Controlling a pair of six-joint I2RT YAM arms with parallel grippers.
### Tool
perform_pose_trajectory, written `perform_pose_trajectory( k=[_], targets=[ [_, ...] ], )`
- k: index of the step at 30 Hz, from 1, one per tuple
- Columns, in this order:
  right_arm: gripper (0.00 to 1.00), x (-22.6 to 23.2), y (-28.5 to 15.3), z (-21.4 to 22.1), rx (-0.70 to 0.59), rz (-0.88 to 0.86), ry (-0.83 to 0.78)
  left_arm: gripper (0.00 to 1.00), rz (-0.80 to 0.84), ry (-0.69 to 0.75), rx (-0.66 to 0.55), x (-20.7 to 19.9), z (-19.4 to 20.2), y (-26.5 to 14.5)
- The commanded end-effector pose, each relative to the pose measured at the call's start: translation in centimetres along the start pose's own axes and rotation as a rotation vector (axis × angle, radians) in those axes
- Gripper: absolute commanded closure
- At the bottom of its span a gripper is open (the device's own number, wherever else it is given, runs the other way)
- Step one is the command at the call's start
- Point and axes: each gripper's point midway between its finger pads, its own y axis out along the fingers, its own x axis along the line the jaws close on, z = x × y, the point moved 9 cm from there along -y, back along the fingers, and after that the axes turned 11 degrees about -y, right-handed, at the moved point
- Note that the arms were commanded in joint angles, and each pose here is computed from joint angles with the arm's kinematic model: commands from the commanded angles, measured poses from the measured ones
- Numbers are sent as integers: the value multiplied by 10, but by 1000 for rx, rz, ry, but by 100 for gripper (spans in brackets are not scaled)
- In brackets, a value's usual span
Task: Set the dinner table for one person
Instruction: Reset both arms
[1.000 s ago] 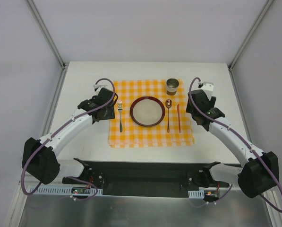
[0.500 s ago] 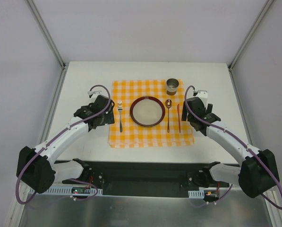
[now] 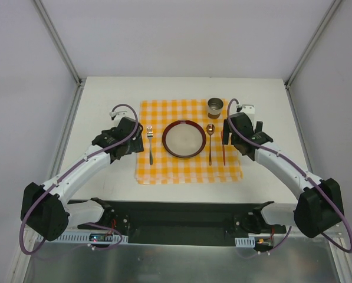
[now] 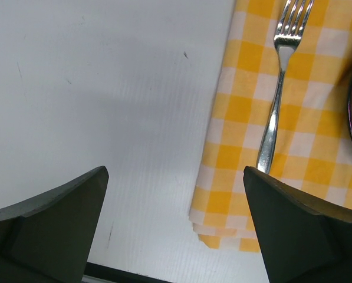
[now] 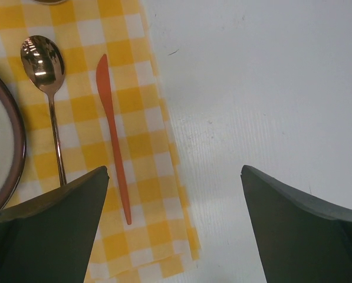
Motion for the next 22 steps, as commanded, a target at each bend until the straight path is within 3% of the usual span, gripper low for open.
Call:
perform_pose_trajectory(
  k=[1,22],
  targets=[
    [0,-4,-11,-8,-41,-11,-2,1,13,5,-33,-5,-11,-4],
    [0,-17,-28,-13,-125,-6,3,1,28,2,-51,-4,-15,-9]
  ],
)
